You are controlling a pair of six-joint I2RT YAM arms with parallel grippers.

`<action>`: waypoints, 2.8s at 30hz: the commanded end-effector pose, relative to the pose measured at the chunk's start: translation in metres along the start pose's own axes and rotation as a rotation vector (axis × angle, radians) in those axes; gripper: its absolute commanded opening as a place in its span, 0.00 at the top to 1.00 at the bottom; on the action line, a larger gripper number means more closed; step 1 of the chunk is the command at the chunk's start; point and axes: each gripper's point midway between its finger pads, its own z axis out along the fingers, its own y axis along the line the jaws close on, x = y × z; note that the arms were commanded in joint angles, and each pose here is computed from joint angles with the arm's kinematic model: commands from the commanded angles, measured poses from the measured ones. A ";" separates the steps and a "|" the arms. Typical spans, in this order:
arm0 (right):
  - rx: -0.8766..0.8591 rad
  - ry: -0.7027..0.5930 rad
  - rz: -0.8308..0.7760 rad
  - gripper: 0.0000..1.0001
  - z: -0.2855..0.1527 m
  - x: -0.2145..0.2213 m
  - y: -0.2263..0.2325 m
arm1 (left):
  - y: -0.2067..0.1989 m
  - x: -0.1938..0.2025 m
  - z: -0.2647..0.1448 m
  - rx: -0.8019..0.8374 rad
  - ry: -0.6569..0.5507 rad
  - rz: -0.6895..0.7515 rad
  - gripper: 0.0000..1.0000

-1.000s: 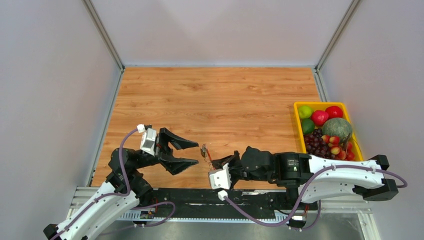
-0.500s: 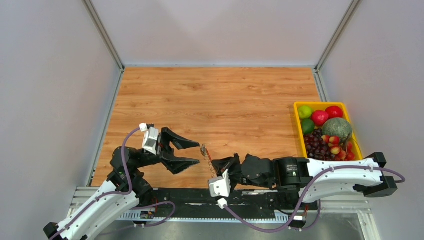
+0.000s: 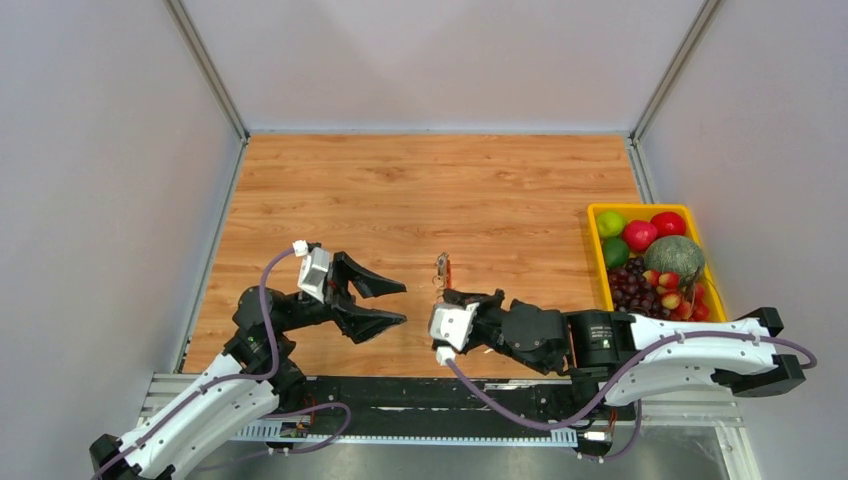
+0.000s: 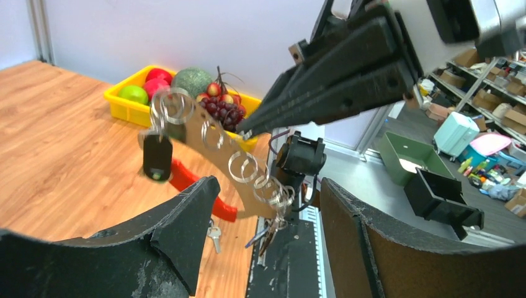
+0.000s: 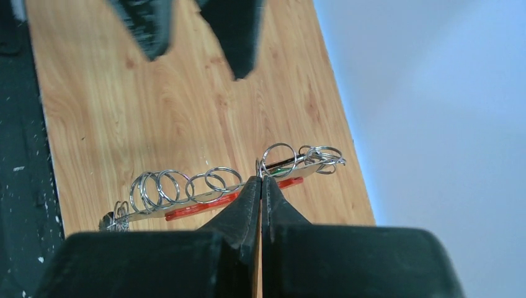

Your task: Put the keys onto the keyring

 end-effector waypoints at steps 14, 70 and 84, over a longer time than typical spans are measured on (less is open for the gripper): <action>0.484 0.213 0.869 1.00 -0.034 0.082 -0.110 | 0.040 0.093 0.032 -0.101 0.259 -0.114 0.28; 0.485 0.233 1.010 1.00 -0.030 0.139 -0.110 | 0.081 0.286 0.154 -0.140 0.600 0.108 0.42; 0.477 0.226 1.006 1.00 -0.030 0.138 -0.109 | 0.082 0.305 0.154 -0.142 0.631 0.096 0.50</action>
